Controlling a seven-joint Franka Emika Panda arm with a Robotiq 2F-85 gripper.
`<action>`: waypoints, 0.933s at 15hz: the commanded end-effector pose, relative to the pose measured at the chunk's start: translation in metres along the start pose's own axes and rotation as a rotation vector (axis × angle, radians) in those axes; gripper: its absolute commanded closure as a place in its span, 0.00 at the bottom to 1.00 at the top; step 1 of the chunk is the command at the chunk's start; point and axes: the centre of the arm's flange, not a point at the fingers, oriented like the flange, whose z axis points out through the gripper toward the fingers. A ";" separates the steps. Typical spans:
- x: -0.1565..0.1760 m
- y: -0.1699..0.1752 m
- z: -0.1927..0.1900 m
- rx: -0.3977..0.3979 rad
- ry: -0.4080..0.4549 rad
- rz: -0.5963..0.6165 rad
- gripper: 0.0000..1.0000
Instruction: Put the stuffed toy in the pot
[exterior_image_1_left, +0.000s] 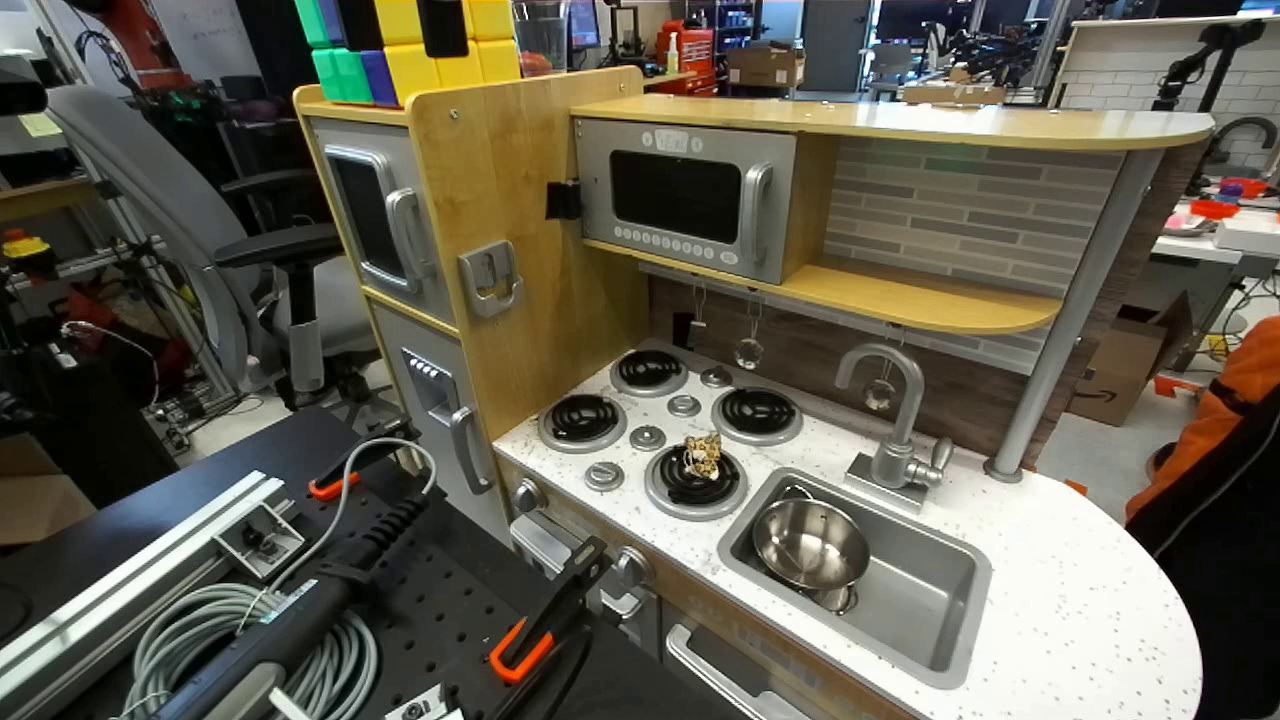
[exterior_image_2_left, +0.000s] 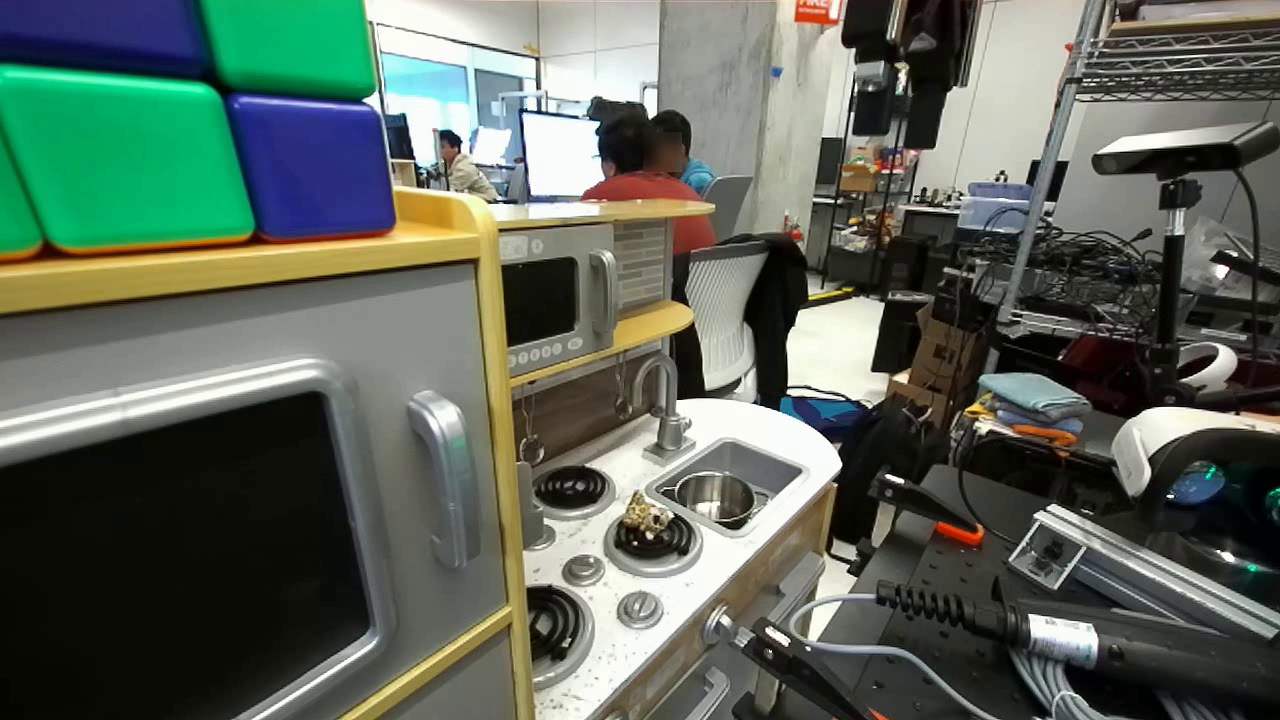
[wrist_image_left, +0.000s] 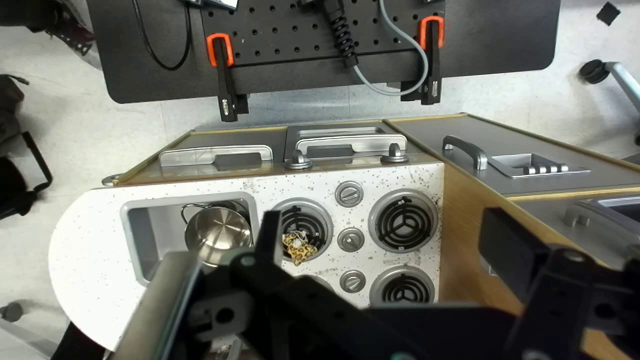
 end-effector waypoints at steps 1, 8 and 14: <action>0.000 0.000 0.000 0.000 0.000 0.000 0.00; 0.032 -0.013 0.016 0.007 0.028 0.098 0.00; 0.103 -0.003 0.101 -0.015 0.006 0.237 0.00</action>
